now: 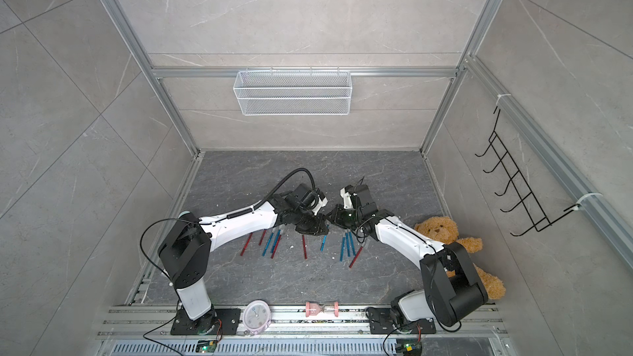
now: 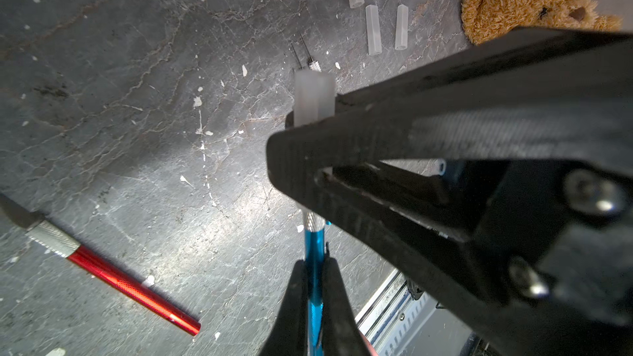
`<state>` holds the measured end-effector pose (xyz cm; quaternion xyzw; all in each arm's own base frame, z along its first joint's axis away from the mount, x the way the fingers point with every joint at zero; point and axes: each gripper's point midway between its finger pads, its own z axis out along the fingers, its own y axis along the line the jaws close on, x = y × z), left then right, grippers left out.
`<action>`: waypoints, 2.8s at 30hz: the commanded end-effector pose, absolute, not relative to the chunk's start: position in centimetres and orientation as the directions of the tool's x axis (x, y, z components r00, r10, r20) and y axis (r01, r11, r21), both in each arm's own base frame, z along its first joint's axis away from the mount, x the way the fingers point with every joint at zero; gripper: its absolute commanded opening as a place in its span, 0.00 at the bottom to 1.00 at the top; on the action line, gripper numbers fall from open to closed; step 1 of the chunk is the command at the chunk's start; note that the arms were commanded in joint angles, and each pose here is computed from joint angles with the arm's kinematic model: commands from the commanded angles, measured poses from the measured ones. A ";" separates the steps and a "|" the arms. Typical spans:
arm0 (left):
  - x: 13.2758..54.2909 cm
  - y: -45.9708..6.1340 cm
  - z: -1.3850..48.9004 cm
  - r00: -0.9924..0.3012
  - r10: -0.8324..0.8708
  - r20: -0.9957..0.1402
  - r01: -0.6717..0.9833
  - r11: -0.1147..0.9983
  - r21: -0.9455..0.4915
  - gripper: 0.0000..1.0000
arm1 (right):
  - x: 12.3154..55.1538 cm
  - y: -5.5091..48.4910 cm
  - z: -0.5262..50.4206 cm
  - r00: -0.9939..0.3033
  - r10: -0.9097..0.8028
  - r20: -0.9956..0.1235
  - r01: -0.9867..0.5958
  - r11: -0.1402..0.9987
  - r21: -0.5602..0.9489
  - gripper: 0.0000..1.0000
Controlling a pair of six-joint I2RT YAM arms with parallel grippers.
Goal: Remove protective caps from carving knives
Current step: Remove the protective sleeve from the carving knife, then place the protective sleeve at the center of the board.
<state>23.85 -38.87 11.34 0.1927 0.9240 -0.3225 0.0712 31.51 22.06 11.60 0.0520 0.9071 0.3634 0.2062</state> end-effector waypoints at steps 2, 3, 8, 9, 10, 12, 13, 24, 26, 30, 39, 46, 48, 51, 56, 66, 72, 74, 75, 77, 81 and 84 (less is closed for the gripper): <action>23.7 -39.7 14.1 -0.906 0.304 -0.294 0.423 0.676 -0.603 0.05 | 31.7 21.4 11.1 -0.898 0.264 -0.353 -0.036 0.755 0.655 0.09; 23.7 -39.7 14.0 -0.906 0.307 -0.292 0.424 0.677 -0.602 0.05 | 31.7 21.4 11.1 -0.897 0.267 -0.353 -0.032 0.756 0.653 0.09; 23.3 -39.6 13.5 -0.905 0.321 -0.278 0.425 0.681 -0.596 0.05 | 32.1 21.2 11.5 -0.886 0.288 -0.362 -0.020 0.758 0.652 0.07; 23.2 -39.6 13.4 -0.904 0.327 -0.276 0.427 0.682 -0.593 0.05 | 32.2 21.2 11.6 -0.884 0.292 -0.366 -0.019 0.758 0.652 0.06; 23.0 -39.6 13.2 -0.903 0.332 -0.272 0.429 0.684 -0.590 0.05 | 32.3 21.2 11.8 -0.882 0.294 -0.369 -0.021 0.757 0.653 0.06; 22.7 -39.5 12.9 -0.901 0.344 -0.264 0.433 0.687 -0.584 0.05 | 32.7 21.1 12.1 -0.876 0.300 -0.377 -0.019 0.760 0.649 0.06; 22.5 -39.5 12.8 -0.900 0.349 -0.261 0.435 0.688 -0.580 0.05 | 32.9 21.1 12.3 -0.874 0.300 -0.381 -0.021 0.761 0.648 0.05; 21.6 -38.8 12.1 -0.899 0.362 -0.248 0.438 0.703 -0.561 0.05 | 35.1 20.8 14.5 -0.847 0.324 -0.421 -0.030 0.761 0.647 0.04; 21.5 -38.6 12.2 -0.898 0.363 -0.248 0.438 0.704 -0.559 0.05 | 35.4 20.6 14.6 -0.845 0.328 -0.423 -0.028 0.761 0.648 0.04; 21.4 -38.3 12.2 -0.899 0.362 -0.248 0.438 0.709 -0.553 0.05 | 35.9 20.3 14.7 -0.842 0.334 -0.425 -0.025 0.762 0.647 0.04; 21.7 -37.1 12.4 -0.904 0.338 -0.261 0.427 0.738 -0.522 0.05 | 37.0 18.0 13.0 -0.860 0.293 -0.417 0.001 0.820 0.573 0.05; 22.8 -35.1 12.6 -0.922 0.283 -0.265 0.384 0.768 -0.513 0.05 | 38.2 17.3 9.0 -0.899 0.216 -0.381 0.021 0.890 0.456 0.05; 23.0 -34.4 12.6 -0.925 0.270 -0.269 0.374 0.776 -0.508 0.05 | 38.5 17.1 7.7 -0.907 0.209 -0.366 0.035 0.903 0.429 0.06; 23.1 -33.3 12.5 -0.930 0.251 -0.267 0.357 0.788 -0.502 0.05 | 38.8 16.8 6.0 -0.918 0.201 -0.342 0.053 0.916 0.398 0.07; 23.3 -32.0 12.1 -0.938 0.226 -0.261 0.331 0.803 -0.495 0.05 | 38.8 16.4 4.5 -0.925 0.203 -0.322 0.077 0.928 0.364 0.10; 23.4 -31.6 11.6 -0.946 0.208 -0.250 0.310 0.811 -0.497 0.05 | 39.3 15.6 2.6 -0.931 0.196 -0.308 0.100 0.948 0.301 0.13; 23.4 -31.3 11.3 -0.946 0.216 -0.243 0.311 0.819 -0.482 0.05 | 39.5 15.2 2.1 -0.931 0.196 -0.309 0.109 0.955 0.276 0.17; 23.3 -31.3 11.2 -0.945 0.220 -0.243 0.314 0.821 -0.477 0.05 | 39.5 15.1 2.0 -0.931 0.196 -0.309 0.113 0.957 0.268 0.18; 23.4 -31.3 11.3 -0.945 0.219 -0.243 0.313 0.821 -0.477 0.06 | 39.6 15.0 2.0 -0.930 0.197 -0.311 0.115 0.958 0.264 0.18; 23.3 -31.3 11.3 -0.944 0.222 -0.243 0.316 0.821 -0.476 0.06 | 39.6 14.9 1.9 -0.930 0.197 -0.309 0.117 0.959 0.259 0.20; 23.4 -31.4 11.2 -0.945 0.223 -0.241 0.315 0.822 -0.474 0.06 | 39.5 14.9 1.9 -0.931 0.194 -0.310 0.115 0.960 0.256 0.24; 23.4 -31.5 11.2 -0.944 0.226 -0.240 0.317 0.824 -0.471 0.07 | 39.6 14.9 2.2 -0.928 0.195 -0.317 0.113 0.959 0.259 0.29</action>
